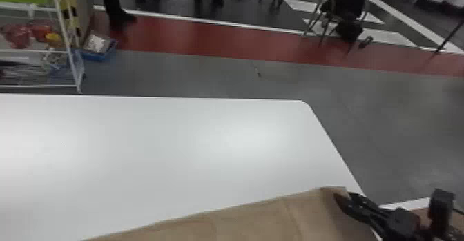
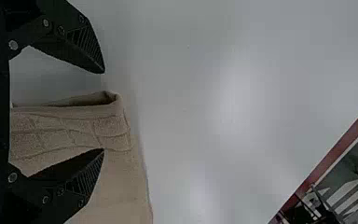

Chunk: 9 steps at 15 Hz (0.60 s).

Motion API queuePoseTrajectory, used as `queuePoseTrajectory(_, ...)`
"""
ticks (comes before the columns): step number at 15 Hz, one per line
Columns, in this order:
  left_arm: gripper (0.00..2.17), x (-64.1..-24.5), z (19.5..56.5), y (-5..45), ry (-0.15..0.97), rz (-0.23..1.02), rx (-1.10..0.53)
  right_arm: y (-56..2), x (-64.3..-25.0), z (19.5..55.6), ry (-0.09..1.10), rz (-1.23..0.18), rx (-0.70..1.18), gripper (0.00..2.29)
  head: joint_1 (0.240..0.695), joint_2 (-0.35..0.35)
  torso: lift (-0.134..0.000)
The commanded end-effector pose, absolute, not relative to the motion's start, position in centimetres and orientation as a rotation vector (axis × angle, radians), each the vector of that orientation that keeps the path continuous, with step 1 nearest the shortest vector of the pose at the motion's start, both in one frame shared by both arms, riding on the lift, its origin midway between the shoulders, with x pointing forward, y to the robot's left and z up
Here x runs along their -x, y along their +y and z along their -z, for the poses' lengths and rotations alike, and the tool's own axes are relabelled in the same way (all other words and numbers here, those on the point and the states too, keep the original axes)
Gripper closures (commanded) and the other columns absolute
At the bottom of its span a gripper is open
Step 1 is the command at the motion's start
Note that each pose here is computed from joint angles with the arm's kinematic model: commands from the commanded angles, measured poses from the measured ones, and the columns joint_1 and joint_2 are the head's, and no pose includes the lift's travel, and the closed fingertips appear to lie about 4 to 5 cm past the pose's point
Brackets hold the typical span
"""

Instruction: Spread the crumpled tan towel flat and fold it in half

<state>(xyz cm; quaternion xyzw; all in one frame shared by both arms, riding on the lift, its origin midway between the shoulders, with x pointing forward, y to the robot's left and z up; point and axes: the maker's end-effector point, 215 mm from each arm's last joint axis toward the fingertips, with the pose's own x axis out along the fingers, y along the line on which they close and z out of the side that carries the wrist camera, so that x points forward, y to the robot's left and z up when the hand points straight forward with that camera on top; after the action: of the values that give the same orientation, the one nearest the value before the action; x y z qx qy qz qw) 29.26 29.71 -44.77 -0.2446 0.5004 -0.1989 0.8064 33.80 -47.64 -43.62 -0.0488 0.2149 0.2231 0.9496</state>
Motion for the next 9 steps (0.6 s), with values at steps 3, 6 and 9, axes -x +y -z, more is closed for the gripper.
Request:
queuePoseTrajectory(3,0.64,-29.13,45.15,28.84,1.091,0.432,0.518,-47.77,-34.08,43.69,0.436,-0.450,0.097,1.02,0.695,-0.333,-0.123)
queuePoseTrajectory(6,1.10,-29.34,45.12,28.86,1.088,0.428,0.514,-47.91,-34.10,43.65,0.436,-0.450,0.097,1.02,0.695,-0.340,-0.123)
queuePoseTrajectory(9,1.62,-29.42,44.71,28.63,1.079,0.441,0.516,-48.07,-34.38,43.24,0.428,-0.449,0.101,1.02,0.695,-0.341,-0.123)
